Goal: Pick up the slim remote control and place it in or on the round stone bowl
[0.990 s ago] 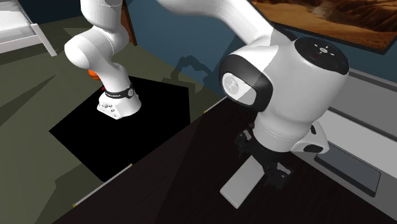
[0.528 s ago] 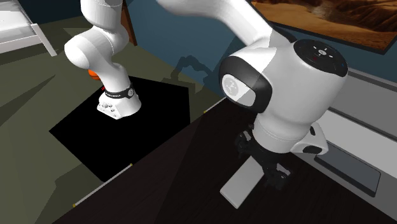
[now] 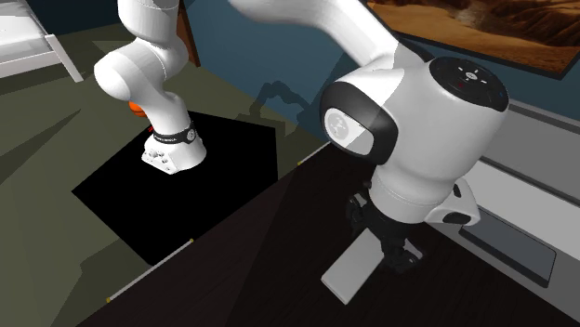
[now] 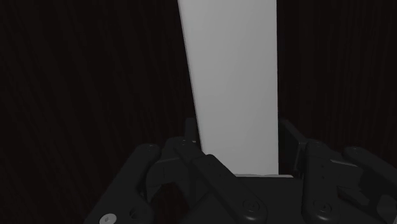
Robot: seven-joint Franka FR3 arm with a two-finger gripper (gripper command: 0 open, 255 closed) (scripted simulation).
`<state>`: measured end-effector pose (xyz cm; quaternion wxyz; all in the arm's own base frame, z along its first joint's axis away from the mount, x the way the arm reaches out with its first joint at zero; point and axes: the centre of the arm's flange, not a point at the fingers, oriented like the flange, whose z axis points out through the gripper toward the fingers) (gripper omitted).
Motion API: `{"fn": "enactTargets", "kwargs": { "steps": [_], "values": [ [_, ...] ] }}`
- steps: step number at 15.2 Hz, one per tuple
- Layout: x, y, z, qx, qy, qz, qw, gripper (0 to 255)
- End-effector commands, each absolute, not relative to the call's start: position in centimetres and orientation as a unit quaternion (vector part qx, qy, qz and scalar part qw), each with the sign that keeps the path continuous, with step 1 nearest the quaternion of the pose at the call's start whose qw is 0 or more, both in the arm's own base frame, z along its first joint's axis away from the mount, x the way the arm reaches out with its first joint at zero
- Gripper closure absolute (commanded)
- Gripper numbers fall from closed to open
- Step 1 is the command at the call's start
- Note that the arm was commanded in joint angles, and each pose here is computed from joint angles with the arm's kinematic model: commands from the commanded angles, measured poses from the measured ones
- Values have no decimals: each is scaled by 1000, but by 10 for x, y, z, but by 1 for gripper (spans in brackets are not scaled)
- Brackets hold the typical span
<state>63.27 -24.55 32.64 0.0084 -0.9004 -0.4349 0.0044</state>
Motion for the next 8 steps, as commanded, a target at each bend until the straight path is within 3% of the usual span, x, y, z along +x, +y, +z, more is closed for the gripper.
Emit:
{"fn": "enactTargets", "kwargs": {
  "steps": [1,8],
  "values": [
    [633,-246,326,-901,-435,5,9,255],
    [632,-246,358,-901,-435,5,9,255]
  ]
}}
